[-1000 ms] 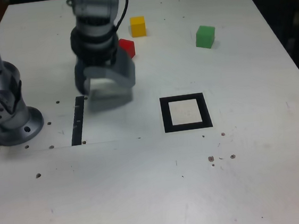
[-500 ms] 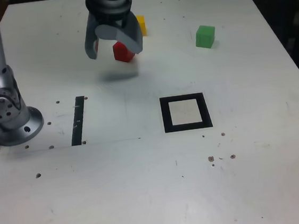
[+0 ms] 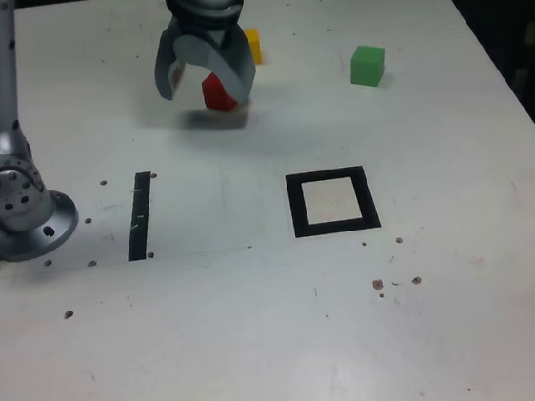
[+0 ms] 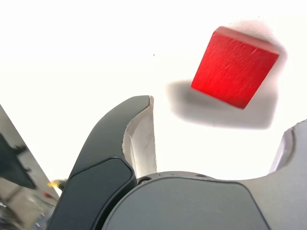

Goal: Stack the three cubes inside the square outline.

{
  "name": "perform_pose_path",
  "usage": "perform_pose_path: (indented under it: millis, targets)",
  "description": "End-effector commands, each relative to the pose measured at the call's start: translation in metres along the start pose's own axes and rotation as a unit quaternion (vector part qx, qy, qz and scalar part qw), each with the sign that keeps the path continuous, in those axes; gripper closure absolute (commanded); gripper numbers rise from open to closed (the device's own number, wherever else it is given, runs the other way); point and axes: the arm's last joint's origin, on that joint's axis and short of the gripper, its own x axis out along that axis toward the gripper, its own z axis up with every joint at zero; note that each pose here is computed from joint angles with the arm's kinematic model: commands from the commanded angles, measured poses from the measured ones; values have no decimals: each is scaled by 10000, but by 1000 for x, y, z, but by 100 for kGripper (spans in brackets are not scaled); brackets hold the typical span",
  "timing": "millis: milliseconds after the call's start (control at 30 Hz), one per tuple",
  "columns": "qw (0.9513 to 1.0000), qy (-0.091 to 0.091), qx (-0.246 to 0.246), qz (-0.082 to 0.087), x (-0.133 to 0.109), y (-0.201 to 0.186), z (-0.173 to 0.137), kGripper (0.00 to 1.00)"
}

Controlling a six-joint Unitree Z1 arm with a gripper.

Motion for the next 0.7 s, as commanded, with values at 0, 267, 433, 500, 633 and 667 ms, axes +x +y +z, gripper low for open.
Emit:
perform_pose_path:
  millis: [0,267,433,500,633,667]
  targets:
    - [9999,40,133,26,3,1,2,11]
    - [9986,287,453,22,17,9,14,17]
    - [9985,305,454,-1,22,11,18,25]
    - [9987,268,440,12,22,12,19,31]
    - [9989,186,440,-4,22,14,23,41]
    - [9988,169,450,-17,22,15,24,43]
